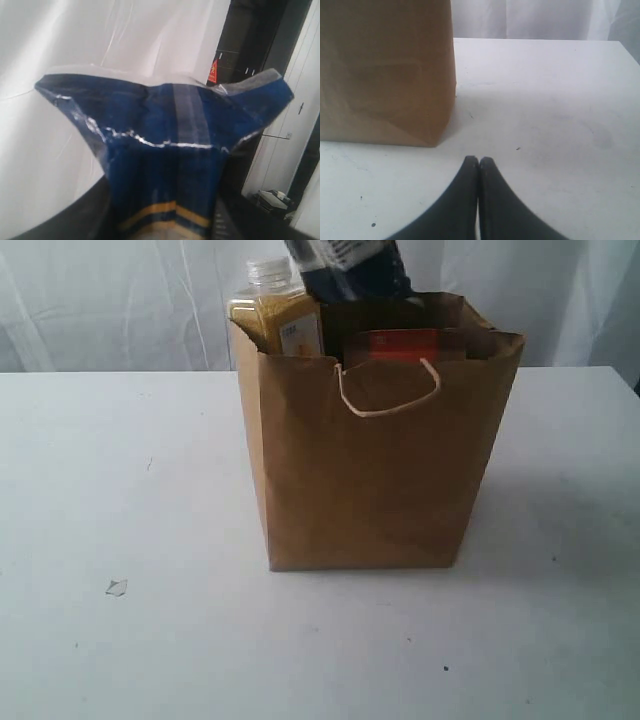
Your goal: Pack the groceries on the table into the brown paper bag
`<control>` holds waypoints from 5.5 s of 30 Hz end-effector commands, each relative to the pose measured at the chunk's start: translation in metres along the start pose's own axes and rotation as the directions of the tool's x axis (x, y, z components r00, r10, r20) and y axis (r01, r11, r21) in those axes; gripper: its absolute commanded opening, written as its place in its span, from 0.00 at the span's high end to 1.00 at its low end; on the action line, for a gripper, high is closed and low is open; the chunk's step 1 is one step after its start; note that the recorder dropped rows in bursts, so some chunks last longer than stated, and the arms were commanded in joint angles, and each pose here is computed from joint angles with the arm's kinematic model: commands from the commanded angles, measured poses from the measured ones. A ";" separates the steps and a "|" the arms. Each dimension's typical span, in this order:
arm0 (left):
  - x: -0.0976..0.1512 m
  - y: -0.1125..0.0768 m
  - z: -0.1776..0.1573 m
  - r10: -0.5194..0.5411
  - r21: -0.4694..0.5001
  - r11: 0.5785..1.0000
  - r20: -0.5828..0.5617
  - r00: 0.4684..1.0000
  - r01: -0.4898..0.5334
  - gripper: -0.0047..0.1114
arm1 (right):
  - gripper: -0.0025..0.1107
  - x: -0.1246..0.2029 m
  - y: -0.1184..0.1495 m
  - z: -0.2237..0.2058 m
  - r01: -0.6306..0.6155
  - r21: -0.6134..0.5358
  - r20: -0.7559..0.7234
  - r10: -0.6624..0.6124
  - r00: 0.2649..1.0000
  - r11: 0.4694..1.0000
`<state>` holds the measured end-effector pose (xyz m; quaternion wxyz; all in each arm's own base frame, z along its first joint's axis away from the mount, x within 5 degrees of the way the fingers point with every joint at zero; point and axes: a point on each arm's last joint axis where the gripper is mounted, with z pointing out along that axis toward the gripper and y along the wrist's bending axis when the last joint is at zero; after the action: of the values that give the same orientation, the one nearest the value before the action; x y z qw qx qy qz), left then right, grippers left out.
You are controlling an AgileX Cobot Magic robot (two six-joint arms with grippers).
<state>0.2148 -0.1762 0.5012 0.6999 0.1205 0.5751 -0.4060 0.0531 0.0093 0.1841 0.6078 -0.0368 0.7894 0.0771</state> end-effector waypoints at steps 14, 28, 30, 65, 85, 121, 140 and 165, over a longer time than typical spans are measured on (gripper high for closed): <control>0.027 0.000 0.040 -0.011 0.067 0.998 -0.012 1.000 0.011 0.96 | 0.98 0.001 0.000 0.000 -0.004 0.003 0.004 0.004 1.000 1.000; 0.047 0.007 0.061 -0.048 0.053 0.997 -0.047 0.998 0.050 0.96 | 0.98 0.001 0.000 0.000 -0.004 0.003 0.004 0.004 1.000 1.000; 0.042 0.006 0.063 -0.047 0.056 0.997 -0.034 0.998 0.048 0.96 | 0.98 0.001 0.000 0.000 -0.004 0.003 0.004 0.004 1.000 1.000; 0.092 0.002 0.088 -0.045 -0.010 0.999 -0.215 0.976 0.044 0.96 | 0.98 0.001 0.000 0.000 -0.004 0.003 0.004 0.004 1.000 1.000; 0.144 0.026 0.080 -0.035 -0.139 0.990 -0.416 0.909 -0.025 0.96 | 0.98 0.001 0.000 0.000 -0.004 0.003 0.004 0.004 1.000 1.000; 0.134 0.029 0.054 -0.045 -0.214 0.975 -0.473 0.880 -0.066 0.27 | 0.98 0.001 0.000 0.000 -0.004 0.003 0.004 0.004 1.000 1.000; 0.097 0.018 0.032 -0.033 -0.248 0.964 -0.461 0.887 -0.094 0.28 | 0.98 0.001 0.000 0.000 -0.004 0.003 0.004 0.004 1.000 1.000; 0.067 0.037 -0.169 0.061 -0.372 0.861 -0.603 0.795 -0.348 0.96 | 0.98 0.001 0.000 0.000 -0.004 0.003 0.004 0.004 1.000 1.000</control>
<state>0.1301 -0.0839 0.3887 0.5530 0.1304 0.8115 -0.1366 0.0531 0.0093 0.1841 0.6078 -0.0368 0.7894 0.0771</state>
